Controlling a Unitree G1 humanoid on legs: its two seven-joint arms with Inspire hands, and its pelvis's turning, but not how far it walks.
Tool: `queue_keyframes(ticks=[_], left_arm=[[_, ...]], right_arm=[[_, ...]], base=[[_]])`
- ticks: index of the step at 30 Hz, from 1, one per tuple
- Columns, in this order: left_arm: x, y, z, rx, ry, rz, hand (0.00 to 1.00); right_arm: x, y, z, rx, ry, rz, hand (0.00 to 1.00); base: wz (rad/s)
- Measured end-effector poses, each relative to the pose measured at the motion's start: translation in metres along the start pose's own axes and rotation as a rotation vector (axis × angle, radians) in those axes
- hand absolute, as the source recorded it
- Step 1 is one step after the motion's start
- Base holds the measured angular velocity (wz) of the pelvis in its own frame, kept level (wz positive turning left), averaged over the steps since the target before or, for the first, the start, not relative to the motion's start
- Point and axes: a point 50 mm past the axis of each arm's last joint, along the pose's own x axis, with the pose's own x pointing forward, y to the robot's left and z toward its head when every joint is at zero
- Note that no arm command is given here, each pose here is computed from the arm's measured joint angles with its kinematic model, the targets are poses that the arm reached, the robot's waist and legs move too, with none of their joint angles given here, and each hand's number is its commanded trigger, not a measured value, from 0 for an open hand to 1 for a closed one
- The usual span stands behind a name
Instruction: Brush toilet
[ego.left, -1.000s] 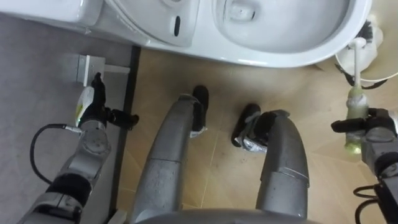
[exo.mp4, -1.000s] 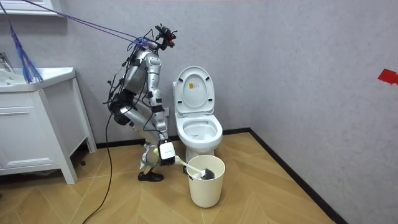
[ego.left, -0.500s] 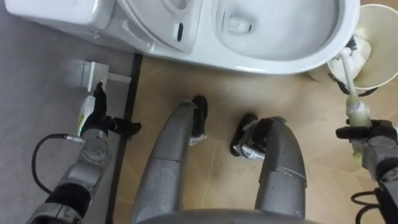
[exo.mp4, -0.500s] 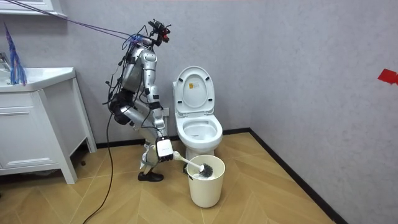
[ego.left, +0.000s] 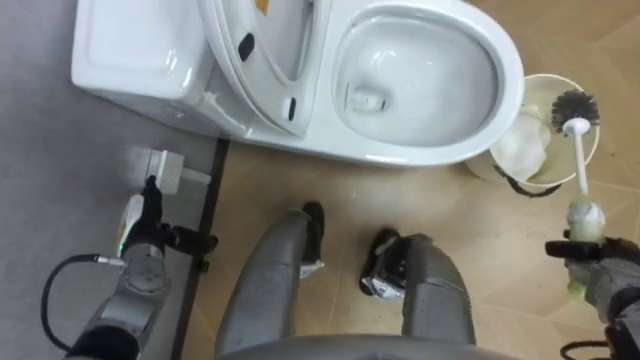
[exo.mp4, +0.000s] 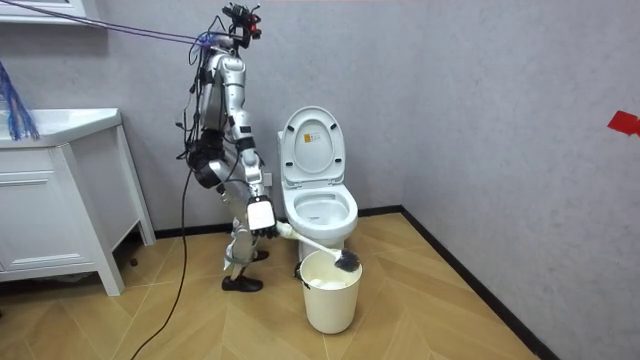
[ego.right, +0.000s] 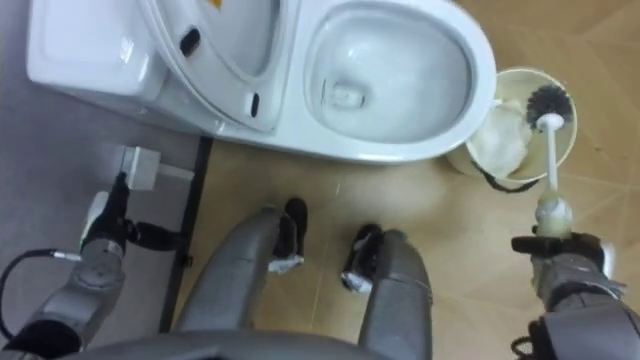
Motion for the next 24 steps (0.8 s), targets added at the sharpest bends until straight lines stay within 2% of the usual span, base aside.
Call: queue_keyframes(ticks=[6, 10, 17, 24], left_arm=[[-0.014, 0.0, -0.032, -0.012, 0.085, 0.0, 0.0], [-0.026, 0.003, -0.044, -0.065, 0.092, 0.022, 0.0], [-0.047, 0.006, -0.045, -0.081, 0.006, 0.069, 0.0], [-0.066, 0.011, -0.029, 0.025, -0.145, 0.1, 0.0]], right_arm=[[-0.001, 0.001, -0.025, 0.054, 0.059, 0.008, 1.0], [-0.004, -0.001, -0.048, 0.043, 0.071, 0.018, 1.0], [-0.014, 0.022, -0.06, -0.06, -0.006, 0.093, 1.0], [-0.019, 0.034, -0.042, -0.175, -0.161, 0.152, 1.0]], base=[[0.0], [0.05], [0.15], [0.26]])
